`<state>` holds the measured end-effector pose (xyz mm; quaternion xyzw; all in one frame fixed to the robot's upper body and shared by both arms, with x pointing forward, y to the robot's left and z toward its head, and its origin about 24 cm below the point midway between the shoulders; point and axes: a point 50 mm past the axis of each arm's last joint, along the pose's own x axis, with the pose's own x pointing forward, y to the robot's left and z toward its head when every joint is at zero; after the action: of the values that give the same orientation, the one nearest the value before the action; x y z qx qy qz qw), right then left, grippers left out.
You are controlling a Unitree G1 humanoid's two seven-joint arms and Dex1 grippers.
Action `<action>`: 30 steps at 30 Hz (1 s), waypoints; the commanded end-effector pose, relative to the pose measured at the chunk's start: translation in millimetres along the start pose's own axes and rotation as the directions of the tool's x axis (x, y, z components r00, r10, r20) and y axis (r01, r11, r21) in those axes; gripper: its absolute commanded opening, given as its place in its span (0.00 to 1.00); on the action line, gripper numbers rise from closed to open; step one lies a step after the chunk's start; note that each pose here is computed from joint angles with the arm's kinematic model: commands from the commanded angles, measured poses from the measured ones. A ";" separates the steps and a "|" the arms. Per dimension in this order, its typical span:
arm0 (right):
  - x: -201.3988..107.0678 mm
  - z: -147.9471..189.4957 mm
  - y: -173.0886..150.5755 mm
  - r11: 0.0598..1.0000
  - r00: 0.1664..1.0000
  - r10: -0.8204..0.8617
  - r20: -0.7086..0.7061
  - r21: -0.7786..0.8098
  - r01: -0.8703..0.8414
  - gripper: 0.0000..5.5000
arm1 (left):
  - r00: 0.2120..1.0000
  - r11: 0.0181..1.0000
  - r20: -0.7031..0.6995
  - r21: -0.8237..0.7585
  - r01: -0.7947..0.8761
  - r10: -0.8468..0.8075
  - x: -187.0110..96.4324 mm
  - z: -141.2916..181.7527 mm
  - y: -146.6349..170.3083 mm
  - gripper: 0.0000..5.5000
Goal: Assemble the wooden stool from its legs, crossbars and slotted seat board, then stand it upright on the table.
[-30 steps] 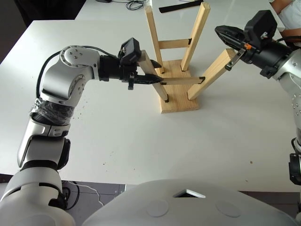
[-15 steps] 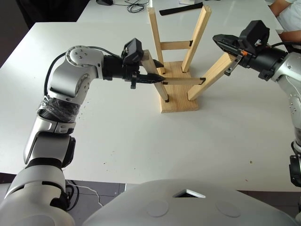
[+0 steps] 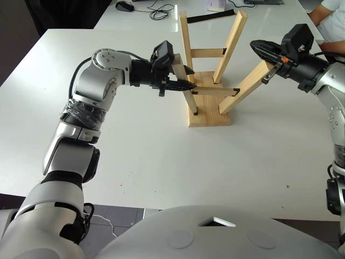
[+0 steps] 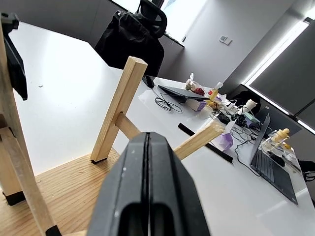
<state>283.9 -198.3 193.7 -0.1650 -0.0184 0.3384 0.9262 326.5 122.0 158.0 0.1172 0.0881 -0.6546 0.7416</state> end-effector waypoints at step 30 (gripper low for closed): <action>-24.6 50.8 -33.5 0.954 0.930 -0.239 0.280 0.245 0.171 0.00 | 0.975 0.999 -0.219 0.008 -0.040 0.041 -65.5 7.1 -43.6 0.37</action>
<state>282.5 -224.9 258.1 0.0045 -0.1432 0.2604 0.9548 282.9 161.2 191.8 0.1905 0.1057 -0.6385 0.7381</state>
